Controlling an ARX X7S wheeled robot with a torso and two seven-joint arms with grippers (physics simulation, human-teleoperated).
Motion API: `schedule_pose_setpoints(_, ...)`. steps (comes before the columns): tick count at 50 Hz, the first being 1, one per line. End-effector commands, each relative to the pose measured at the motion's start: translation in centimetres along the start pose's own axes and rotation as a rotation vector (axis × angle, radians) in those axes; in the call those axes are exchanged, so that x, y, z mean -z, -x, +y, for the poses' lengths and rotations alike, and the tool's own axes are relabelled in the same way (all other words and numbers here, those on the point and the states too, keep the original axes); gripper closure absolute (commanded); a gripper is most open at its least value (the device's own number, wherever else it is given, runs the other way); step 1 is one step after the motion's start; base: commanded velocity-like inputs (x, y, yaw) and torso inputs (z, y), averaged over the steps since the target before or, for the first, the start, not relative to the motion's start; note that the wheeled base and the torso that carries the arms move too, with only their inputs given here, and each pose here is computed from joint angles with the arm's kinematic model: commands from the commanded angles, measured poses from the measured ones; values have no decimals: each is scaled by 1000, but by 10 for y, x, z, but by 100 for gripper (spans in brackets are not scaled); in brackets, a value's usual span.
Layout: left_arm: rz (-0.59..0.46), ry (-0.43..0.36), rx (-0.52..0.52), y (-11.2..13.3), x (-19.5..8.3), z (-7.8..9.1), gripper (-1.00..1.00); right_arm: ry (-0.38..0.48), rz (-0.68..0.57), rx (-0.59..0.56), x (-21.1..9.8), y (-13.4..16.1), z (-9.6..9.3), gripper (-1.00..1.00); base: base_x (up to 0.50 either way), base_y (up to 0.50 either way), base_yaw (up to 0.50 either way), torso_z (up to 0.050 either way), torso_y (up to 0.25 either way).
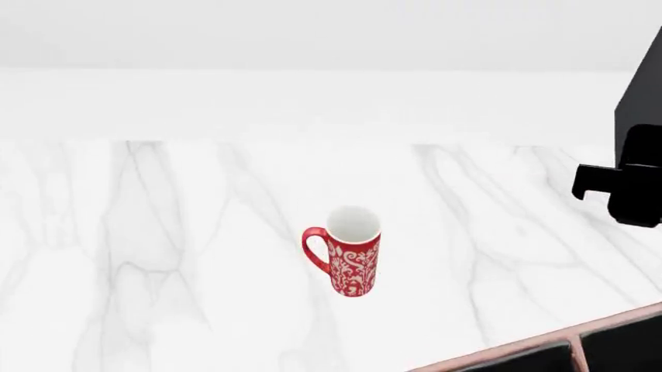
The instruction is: Pick up the book and place it in the right compartment of the caddy.
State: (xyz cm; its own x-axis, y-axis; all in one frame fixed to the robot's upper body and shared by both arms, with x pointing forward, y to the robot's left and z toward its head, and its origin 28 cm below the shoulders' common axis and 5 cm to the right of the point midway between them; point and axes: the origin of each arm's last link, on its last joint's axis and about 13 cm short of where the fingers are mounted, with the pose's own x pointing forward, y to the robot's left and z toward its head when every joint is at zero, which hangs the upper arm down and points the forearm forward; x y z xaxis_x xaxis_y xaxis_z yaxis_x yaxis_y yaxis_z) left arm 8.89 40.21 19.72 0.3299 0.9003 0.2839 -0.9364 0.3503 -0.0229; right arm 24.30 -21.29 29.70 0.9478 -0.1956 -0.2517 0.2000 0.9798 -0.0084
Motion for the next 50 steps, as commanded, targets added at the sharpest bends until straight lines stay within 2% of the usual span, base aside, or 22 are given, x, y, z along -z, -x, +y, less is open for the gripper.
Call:
schedule_pose_setpoints(1,0,1,6,0,0,-3,-100,-26,-24,119,4,13,-20,100,0,0,0,0,0)
schedule_pose_setpoints(10,0,-2,7,0,1,-3,-100,-52,-13,184,18,26,-39,100,0,0,0,0,2)
schedule_pose_setpoints(23,0,-5,14,0,1,-6,-100,-67,-6,246,24,33,-51,100,0,0,0,0,1)
schedule_pose_setpoints(35,3,-8,17,1,2,-7,-100,-93,-39,315,15,35,-65,100,0,0,0,1,2)
schedule_pose_setpoints(50,2,-9,18,1,2,-7,-100,-96,-45,368,16,33,-73,100,0,0,0,0,1)
